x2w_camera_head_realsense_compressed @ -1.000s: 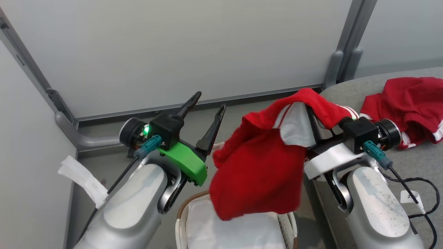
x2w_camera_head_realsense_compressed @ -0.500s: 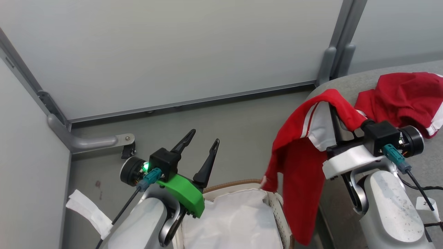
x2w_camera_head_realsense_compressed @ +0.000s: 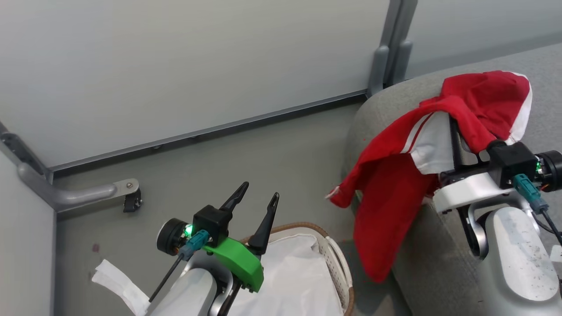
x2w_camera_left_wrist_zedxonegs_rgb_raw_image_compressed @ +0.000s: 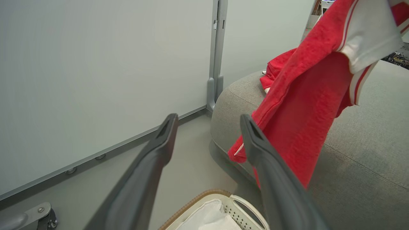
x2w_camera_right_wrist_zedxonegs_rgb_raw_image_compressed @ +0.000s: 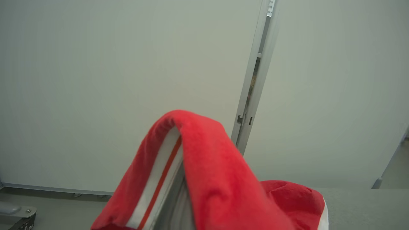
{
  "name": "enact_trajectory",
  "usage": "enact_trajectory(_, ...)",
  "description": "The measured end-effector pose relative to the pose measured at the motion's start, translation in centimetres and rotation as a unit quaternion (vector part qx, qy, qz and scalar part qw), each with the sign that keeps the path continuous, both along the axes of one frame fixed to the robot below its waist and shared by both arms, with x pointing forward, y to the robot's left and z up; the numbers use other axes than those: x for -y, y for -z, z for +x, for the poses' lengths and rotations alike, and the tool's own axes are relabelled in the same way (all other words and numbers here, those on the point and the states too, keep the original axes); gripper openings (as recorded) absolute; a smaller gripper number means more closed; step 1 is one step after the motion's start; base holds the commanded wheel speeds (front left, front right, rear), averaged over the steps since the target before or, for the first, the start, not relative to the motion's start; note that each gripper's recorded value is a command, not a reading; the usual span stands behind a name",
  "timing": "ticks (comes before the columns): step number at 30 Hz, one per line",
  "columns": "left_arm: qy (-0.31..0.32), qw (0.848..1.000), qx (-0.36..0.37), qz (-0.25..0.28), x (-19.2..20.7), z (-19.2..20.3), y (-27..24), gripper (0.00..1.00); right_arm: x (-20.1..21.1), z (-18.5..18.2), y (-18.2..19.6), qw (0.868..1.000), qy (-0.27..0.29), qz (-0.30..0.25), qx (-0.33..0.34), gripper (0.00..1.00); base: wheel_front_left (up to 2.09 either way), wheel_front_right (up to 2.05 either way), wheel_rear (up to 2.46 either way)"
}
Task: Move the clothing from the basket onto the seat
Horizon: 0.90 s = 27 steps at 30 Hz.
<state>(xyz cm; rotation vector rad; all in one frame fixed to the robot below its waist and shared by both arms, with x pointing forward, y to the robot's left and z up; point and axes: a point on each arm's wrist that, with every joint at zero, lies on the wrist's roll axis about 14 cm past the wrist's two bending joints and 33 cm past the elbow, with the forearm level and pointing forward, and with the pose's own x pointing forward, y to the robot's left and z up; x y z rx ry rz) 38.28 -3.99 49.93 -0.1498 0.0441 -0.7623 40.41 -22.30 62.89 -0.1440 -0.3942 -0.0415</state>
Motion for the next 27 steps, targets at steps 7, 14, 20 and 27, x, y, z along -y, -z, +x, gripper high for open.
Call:
enact_trajectory(7,0.049,0.999,-0.007,-0.006,3.6,-0.6,0.4,1.00,5.5,-2.0,-0.2,0.997,0.074,-0.008,0.001,0.00,0.00,0.00,0.00)
enact_trajectory(14,0.100,0.995,-0.020,-0.004,6.7,-1.5,1.6,1.00,9.6,-3.7,0.2,0.991,0.133,-0.005,-0.006,0.00,0.00,0.00,0.00)
enact_trajectory(20,0.124,0.992,-0.030,-0.007,8.0,-1.4,2.6,1.00,11.4,-2.8,-0.2,0.988,0.153,-0.003,-0.003,0.00,0.00,0.00,0.00)
enact_trajectory(27,0.127,0.991,-0.038,-0.002,7.7,0.4,4.1,1.00,13.6,1.5,-5.4,0.985,0.157,-0.056,0.040,0.00,0.00,0.00,0.00)
